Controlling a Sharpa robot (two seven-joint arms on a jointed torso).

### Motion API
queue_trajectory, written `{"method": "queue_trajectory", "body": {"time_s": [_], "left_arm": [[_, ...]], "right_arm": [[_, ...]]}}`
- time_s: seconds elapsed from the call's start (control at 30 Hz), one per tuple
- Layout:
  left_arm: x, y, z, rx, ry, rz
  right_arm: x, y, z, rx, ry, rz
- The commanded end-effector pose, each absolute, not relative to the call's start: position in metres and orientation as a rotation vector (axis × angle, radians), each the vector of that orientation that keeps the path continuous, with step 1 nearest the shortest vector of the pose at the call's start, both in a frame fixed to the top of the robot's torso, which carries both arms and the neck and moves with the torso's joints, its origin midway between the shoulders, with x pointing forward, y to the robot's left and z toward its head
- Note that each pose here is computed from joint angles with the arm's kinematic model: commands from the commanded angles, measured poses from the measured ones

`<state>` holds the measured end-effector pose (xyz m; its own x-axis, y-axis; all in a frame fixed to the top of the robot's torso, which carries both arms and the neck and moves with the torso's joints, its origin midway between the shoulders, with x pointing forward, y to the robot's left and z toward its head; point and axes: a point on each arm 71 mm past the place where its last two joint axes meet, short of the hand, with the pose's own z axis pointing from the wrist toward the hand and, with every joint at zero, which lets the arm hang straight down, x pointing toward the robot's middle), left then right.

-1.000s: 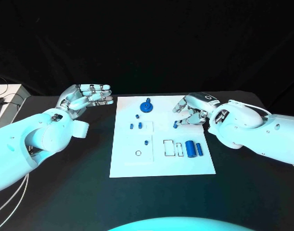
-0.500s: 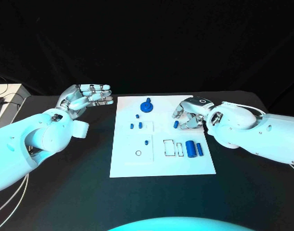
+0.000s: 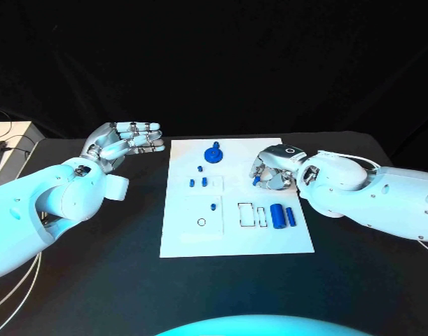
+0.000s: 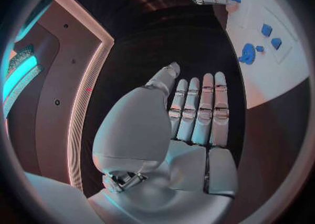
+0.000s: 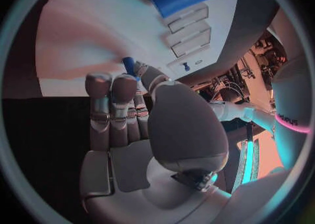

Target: Assemble the parts on the task board

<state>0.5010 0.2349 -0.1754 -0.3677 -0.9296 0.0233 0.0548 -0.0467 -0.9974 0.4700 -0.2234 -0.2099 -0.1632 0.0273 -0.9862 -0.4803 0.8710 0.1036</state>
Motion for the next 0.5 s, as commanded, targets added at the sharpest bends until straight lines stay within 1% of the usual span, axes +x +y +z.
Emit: {"method": "queue_trajectory", "body": {"time_s": [0.03,0.5], "left_arm": [[0.5004,0.2332,-0.1741,-0.977,1.41,-1.555],[0.5004,0.2335,-0.1742,-0.978,1.411,-1.553]], "right_arm": [[0.469,-0.2215,-0.2126,-0.379,1.698,0.45],[0.4695,-0.2203,-0.2118,-0.39,1.664,0.427]]}}
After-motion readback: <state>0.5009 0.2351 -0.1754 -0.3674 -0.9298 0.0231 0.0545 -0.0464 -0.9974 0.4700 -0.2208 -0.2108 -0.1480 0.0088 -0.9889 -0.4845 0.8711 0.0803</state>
